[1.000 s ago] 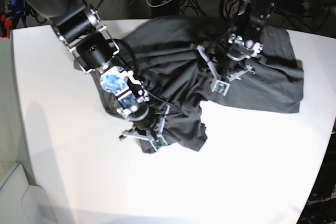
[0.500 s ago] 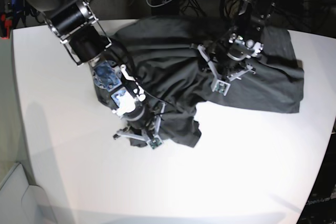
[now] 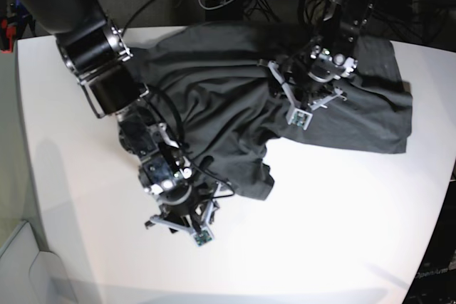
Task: Layout the t-shirt on the table in an organized manner, then fold the t-shirt properly
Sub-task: 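Drag the held fabric with the right gripper away from the left gripper, then pull the shirt apart with both grippers, spreading it across the table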
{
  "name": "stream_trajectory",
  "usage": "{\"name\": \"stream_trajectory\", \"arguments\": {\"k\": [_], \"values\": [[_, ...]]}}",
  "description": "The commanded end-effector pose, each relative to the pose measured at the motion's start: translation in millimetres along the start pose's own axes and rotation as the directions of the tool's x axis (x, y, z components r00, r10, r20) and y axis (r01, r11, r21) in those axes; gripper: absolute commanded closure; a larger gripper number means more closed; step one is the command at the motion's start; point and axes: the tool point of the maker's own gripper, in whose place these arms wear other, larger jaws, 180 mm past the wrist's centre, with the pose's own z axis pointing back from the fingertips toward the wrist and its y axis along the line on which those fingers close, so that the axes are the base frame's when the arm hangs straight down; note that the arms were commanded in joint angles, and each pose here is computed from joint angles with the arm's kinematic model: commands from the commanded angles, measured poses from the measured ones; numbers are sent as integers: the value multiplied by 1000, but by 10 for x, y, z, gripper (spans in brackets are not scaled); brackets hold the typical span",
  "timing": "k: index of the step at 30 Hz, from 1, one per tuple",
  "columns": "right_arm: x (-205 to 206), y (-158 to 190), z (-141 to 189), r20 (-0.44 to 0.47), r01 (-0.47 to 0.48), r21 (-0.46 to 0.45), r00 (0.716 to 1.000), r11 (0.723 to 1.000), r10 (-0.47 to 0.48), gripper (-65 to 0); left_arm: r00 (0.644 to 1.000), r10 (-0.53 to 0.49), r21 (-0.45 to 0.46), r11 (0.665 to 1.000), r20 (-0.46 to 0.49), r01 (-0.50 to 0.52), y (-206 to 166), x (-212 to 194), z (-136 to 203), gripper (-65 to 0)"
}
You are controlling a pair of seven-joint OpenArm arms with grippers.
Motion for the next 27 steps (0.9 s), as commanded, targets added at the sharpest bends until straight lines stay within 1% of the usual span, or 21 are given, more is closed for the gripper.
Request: {"name": "stream_trajectory", "arguments": {"k": [1, 2, 6, 10, 17, 18, 22, 24, 26, 27], "values": [[106, -88, -28, 17, -3, -20, 1000, 1000, 3, -256, 976, -1, 9, 1000, -220, 3, 10, -557, 8, -307], [16, -94, -53, -6, -2, -21, 1000, 1000, 2, -261, 976, -1, 8, 1000, -220, 3, 7, -560, 11, -307], [-206, -140, -146, -36, -2, -28, 999, 1000, 1, -263, 976, 0, 7, 1000, -220, 2, 9, -561, 12, -307], [-306, -178, -193, -41, -4, -33, 999, 999, 3, -263, 975, 1, 7, 1000, -221, 0, 8, -566, 10, -307], [-654, -204, -229, -132, -6, -36, 991, 999, 1, -263, 976, 3, 5, 1000, -219, -2, -5, -557, 10, -307], [-685, -184, -231, -140, -16, -32, 990, 999, 11, -263, 976, 2, 6, 1000, -219, 0, -3, -558, 10, -307], [-789, -38, -228, -164, -112, 12, 980, 994, 112, -260, 975, 2, 6, 1000, -220, -1, -3, -563, 8, -307], [-877, -9, -210, -179, -158, 28, 971, 987, 161, -253, 976, 2, 4, 1000, -217, -1, -6, -552, 11, -307], [-916, 44, -203, -183, -194, 46, 963, 980, 199, -210, 977, 3, 3, 1000, -213, -2, -10, -537, 16, -307], [-924, 52, -201, -184, -202, 49, 961, 978, 208, -169, 977, 3, 2, 1000, -211, -3, -13, -531, 17, -307]]}}
